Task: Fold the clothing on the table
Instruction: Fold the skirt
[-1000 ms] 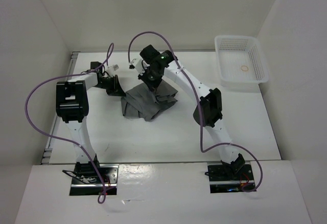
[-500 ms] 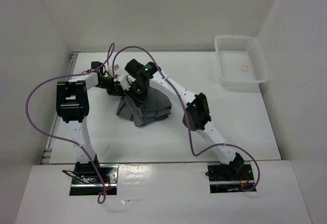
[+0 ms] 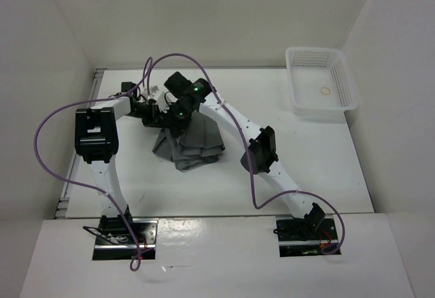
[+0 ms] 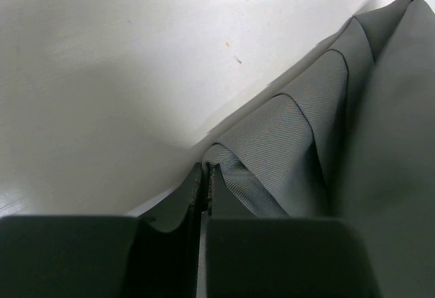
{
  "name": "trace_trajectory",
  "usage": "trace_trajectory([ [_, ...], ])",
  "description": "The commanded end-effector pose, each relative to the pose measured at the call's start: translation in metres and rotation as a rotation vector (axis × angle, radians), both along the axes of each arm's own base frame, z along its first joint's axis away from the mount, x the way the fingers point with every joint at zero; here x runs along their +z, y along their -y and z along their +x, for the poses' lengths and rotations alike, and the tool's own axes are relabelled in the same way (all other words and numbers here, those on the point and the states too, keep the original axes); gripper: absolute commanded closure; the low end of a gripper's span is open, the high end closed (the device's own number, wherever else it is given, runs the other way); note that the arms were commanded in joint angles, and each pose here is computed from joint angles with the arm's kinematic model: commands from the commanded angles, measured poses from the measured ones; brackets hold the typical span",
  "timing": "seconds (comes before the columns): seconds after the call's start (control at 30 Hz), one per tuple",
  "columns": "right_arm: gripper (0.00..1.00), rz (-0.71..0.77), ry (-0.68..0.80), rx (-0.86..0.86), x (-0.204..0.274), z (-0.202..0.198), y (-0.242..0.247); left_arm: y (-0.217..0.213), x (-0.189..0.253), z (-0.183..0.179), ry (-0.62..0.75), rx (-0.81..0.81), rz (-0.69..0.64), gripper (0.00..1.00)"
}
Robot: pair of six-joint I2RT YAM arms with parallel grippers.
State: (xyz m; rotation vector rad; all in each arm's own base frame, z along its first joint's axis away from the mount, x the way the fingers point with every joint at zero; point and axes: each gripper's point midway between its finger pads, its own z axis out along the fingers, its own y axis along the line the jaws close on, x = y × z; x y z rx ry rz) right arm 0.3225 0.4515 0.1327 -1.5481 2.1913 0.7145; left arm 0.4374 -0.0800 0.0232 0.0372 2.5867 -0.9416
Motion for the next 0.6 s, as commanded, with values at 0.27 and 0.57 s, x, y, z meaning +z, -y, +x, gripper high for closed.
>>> trace_trajectory([
  [0.27, 0.42, 0.266, -0.061, 0.235, 0.079, -0.05, -0.023, 0.003, 0.012, 0.0, 0.022, 0.002, -0.004, 1.0],
  [0.57, 0.4, 0.244, 0.077, 0.165, 0.122, -0.028, 0.017, -0.018, 0.029, -0.001, 0.048, 0.029, 0.029, 0.83],
])
